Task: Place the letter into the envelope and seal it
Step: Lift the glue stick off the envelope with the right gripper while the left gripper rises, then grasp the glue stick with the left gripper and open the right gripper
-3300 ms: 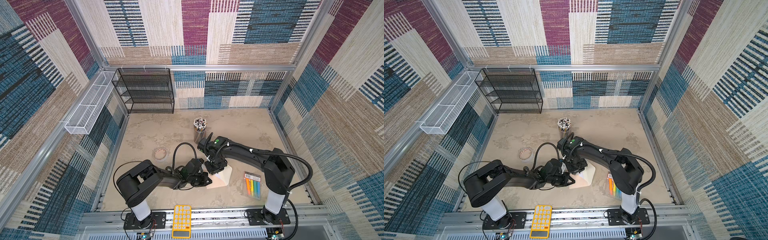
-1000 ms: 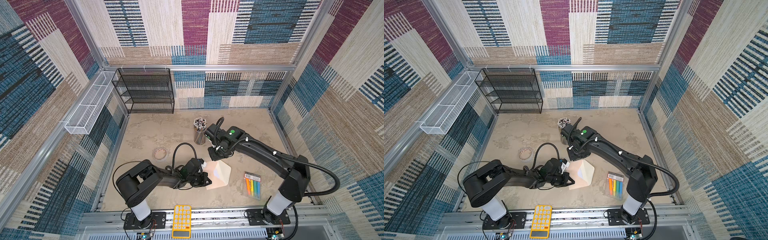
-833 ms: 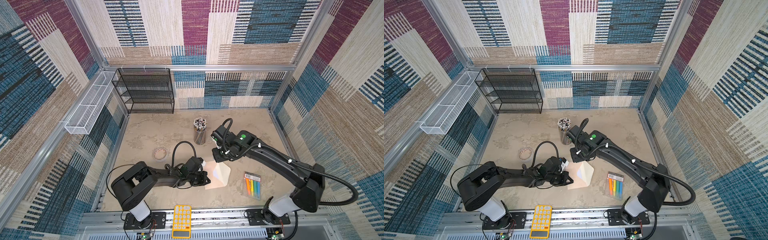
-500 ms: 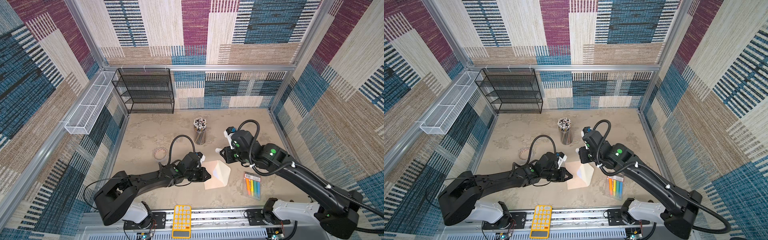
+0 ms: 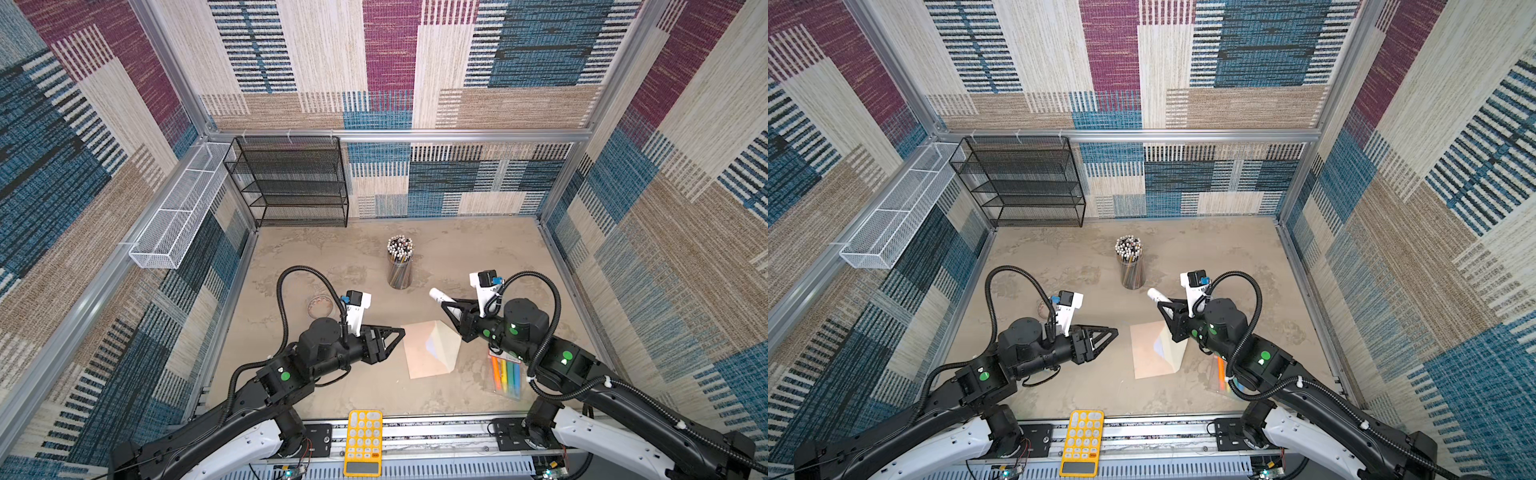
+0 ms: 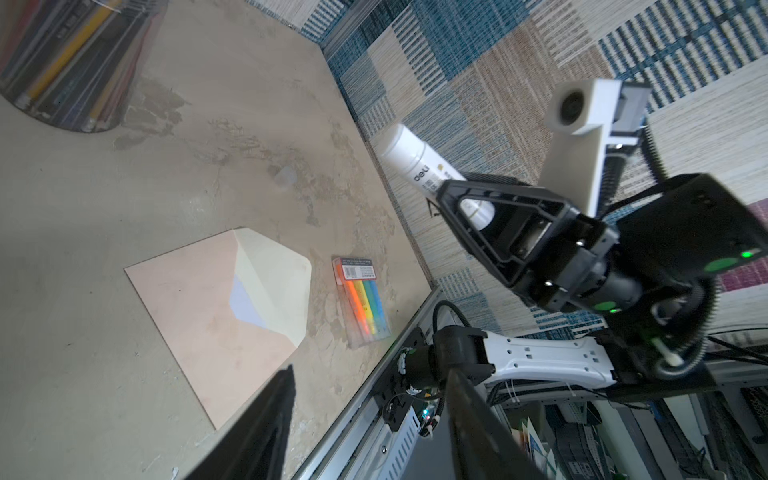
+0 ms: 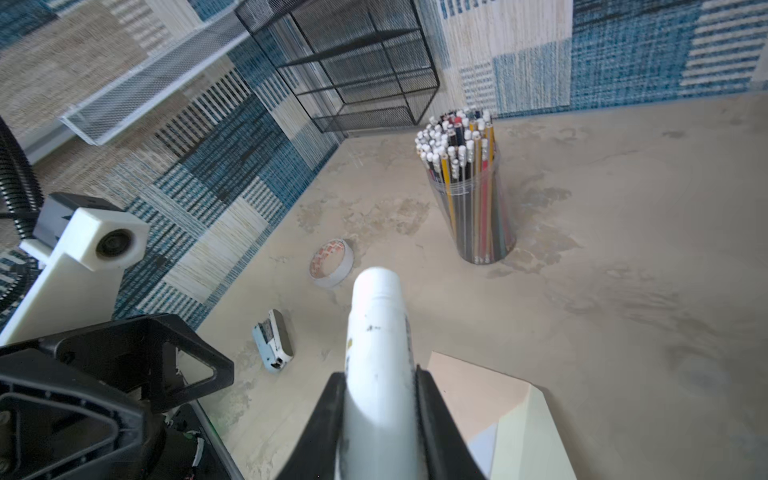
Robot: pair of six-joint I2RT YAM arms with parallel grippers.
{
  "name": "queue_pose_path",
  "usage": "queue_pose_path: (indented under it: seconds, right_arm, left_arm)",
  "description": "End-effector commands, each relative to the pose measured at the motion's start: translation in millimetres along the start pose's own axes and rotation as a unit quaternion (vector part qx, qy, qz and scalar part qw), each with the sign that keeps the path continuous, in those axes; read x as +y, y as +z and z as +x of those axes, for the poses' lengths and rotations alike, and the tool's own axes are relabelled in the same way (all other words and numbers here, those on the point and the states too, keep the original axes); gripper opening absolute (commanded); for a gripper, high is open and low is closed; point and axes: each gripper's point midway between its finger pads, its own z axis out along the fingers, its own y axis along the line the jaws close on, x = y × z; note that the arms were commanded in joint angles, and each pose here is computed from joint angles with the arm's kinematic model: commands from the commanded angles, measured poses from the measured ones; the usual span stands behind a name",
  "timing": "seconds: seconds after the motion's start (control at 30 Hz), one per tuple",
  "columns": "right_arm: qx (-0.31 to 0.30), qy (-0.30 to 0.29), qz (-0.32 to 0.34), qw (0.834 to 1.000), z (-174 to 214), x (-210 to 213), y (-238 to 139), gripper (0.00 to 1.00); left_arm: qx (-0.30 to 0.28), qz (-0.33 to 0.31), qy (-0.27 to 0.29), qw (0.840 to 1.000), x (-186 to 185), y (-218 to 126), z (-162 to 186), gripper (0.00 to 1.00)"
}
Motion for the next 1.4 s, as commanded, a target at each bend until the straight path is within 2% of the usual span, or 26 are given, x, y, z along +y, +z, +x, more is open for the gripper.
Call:
queue_pose_path:
  seconds: [0.0, 0.13, 0.3, 0.57, 0.93, 1.07, 1.37]
  right_arm:
    - [-0.121, 0.009, -0.094, 0.988, -43, 33, -5, 0.0]
    - [-0.162, 0.016, -0.121, 0.979, -45, 37, -2, 0.0]
    - [-0.18, 0.006, -0.135, 0.974, -44, 48, 6, 0.0]
    - [-0.187, -0.007, -0.138, 0.973, -38, 58, 9, 0.0]
    - [-0.189, -0.023, -0.149, 0.97, -31, 66, 9, 0.0]
    - [-0.19, -0.031, -0.153, 0.969, -29, 70, 9, 0.0]
    - [-0.192, -0.042, -0.161, 0.967, -26, 77, 8, 0.0]
  left_arm:
    - [-0.064, 0.012, 0.001, 0.998, -13, -5, -23, 0.63]
    - [-0.094, 0.037, 0.003, 0.995, -30, 3, -29, 0.66]
    - [-0.125, 0.048, -0.005, 0.991, -38, 19, -38, 0.7]
    - [-0.153, 0.076, -0.006, 0.985, -54, 34, -52, 0.72]
    - [-0.171, 0.085, -0.024, 0.981, -53, 40, -57, 0.73]
    - [-0.191, 0.094, -0.026, 0.977, -56, 37, -64, 0.69]
    - [-0.197, 0.095, -0.021, 0.976, -61, 39, -69, 0.56]
